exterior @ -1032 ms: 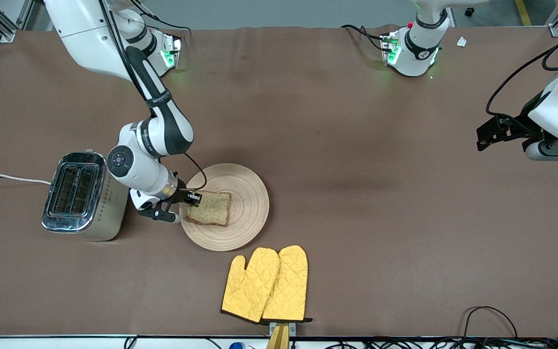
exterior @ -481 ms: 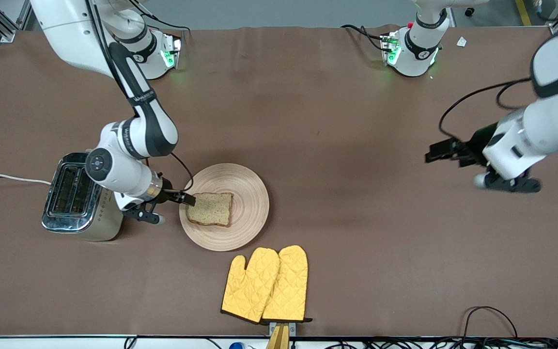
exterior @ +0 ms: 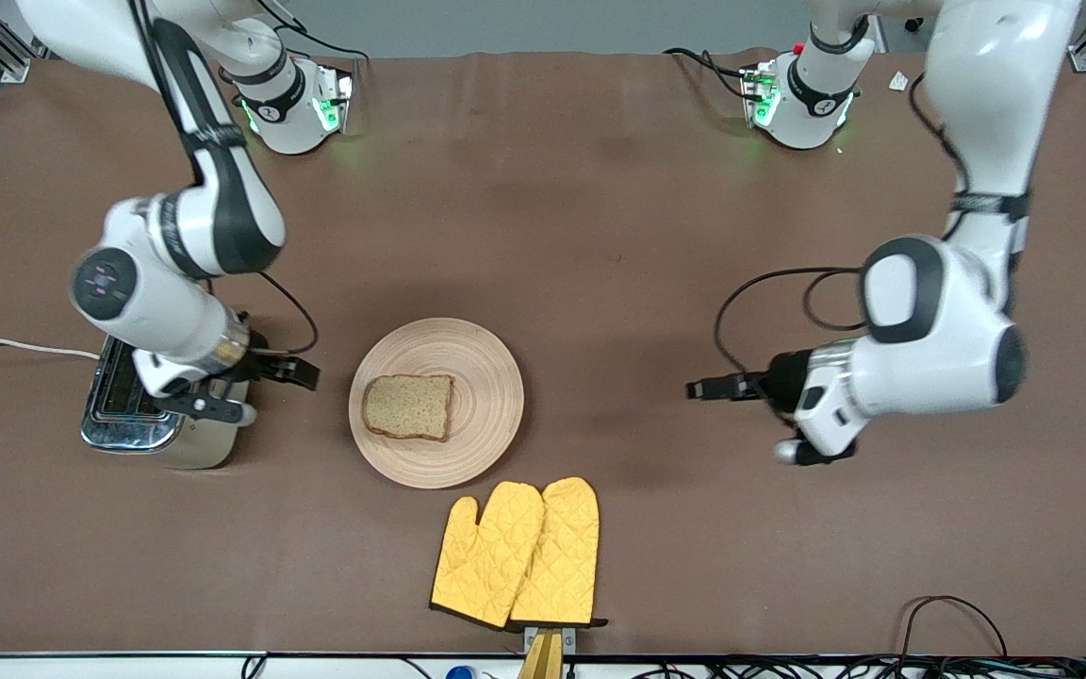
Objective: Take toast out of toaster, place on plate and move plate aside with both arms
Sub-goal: 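Release the bread and withdraw the right gripper while the left gripper reaches the plate, then grip the wooden plate rim with the left gripper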
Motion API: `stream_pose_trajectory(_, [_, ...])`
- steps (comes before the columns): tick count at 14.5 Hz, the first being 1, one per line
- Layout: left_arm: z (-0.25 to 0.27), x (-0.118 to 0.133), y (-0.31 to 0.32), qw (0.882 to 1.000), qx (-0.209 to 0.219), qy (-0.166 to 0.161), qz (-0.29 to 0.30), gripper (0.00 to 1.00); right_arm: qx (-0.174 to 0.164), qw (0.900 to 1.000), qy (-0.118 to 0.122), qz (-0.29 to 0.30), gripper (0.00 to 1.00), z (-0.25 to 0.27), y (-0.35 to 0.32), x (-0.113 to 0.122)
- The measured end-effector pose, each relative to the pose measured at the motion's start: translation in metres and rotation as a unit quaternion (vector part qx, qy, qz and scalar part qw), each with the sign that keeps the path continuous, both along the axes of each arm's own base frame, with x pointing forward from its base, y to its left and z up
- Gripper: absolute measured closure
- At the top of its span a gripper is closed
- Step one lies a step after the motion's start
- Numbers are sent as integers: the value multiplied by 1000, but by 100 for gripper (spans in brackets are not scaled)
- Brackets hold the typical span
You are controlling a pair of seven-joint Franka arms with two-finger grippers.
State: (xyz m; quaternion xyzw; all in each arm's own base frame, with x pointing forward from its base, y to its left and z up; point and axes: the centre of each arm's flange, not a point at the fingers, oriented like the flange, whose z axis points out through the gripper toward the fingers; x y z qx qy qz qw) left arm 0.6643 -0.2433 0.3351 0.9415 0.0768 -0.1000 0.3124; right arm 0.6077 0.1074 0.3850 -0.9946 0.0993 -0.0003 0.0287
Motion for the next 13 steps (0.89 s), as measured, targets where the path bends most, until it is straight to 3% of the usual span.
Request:
stream_pose_trajectory(3, [-61,-11,-59,1000,-14,3,18,0,-19,1000,-7,3,0,67,-30,-13])
stream_pose_trajectory(7, [-124,-48,-142,998,-51,-2,26,0,-19,999,-22,41,0,127,-96,-30])
stream_pose_trajectory(10, [-148,-63,-169,996,-83,2,23,0,-17,998,-26,57,0,155,-146,-45])
stream_pose_trajectory(13, [-153,-67,-181,994,-109,-4,28,0,-22,998,-14,65,0,191,-152,-54])
